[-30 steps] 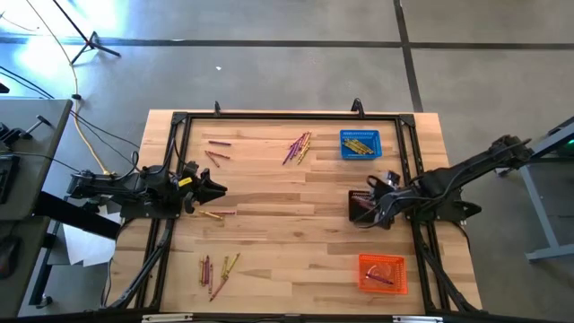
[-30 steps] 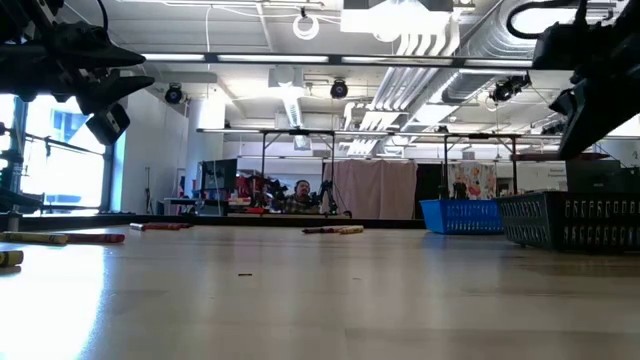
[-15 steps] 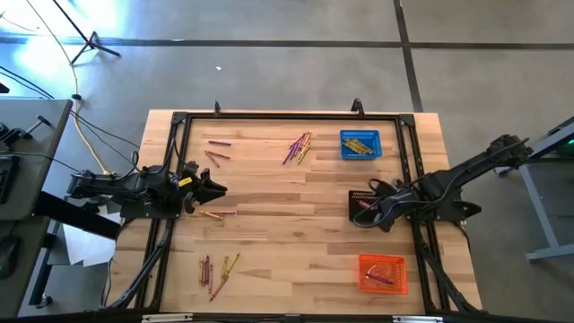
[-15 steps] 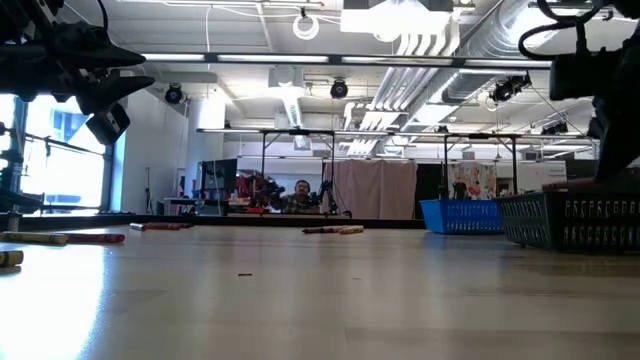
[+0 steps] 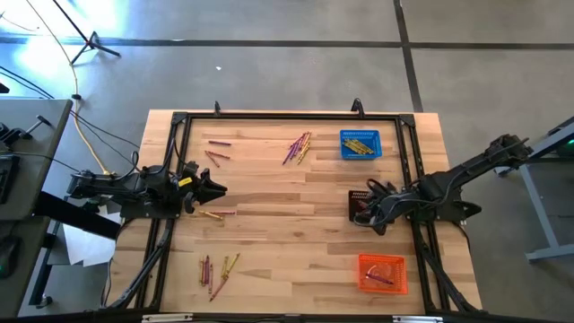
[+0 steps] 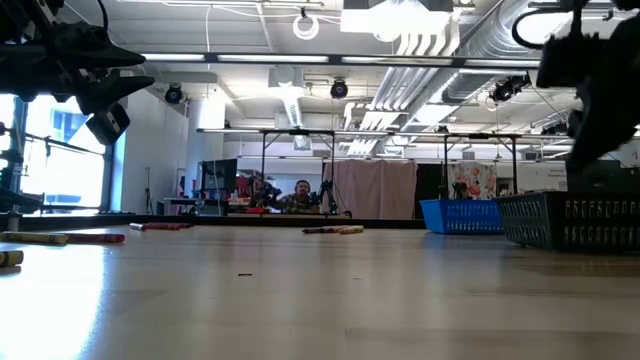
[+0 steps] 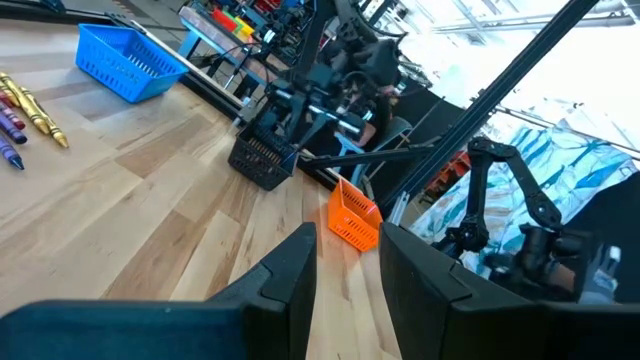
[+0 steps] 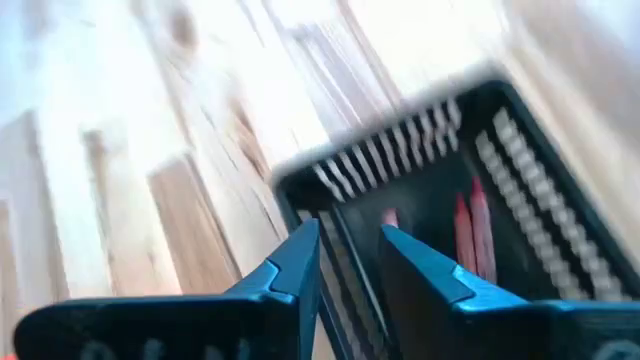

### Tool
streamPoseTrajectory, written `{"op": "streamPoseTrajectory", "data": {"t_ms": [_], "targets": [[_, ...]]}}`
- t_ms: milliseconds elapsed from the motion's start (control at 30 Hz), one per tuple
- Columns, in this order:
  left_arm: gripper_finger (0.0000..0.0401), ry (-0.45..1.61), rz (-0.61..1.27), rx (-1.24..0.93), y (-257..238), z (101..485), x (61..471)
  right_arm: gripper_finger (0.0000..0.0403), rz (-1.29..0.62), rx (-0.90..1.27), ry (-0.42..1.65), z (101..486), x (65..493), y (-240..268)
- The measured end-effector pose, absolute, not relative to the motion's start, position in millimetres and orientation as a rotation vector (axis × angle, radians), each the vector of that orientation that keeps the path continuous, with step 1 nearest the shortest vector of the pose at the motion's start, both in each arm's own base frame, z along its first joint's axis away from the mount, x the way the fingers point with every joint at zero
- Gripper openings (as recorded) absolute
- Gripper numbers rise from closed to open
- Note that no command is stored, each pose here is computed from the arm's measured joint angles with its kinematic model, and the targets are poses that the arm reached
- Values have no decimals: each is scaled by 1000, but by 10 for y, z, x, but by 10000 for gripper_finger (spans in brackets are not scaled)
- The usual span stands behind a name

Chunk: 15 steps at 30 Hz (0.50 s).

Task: Sort crayons
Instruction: Put the yellow crayon into the blue bin

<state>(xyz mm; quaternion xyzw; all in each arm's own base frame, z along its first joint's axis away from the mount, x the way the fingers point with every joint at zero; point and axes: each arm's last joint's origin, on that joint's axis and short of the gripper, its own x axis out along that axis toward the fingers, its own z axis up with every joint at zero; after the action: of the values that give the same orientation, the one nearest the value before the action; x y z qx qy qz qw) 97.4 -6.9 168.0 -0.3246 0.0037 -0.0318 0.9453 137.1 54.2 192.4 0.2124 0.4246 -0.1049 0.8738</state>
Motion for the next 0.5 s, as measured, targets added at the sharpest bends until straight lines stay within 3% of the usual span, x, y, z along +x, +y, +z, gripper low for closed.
{"op": "streamPoseTrajectory", "data": {"t_ms": [267,500], "targets": [[99,7,-64,-661,-68,1680,974,89,-89,158,635,2121,1808,622],[99,7,-65,-661,-69,1680,973,89,-56,-71,708,2150,2449,677]]}}
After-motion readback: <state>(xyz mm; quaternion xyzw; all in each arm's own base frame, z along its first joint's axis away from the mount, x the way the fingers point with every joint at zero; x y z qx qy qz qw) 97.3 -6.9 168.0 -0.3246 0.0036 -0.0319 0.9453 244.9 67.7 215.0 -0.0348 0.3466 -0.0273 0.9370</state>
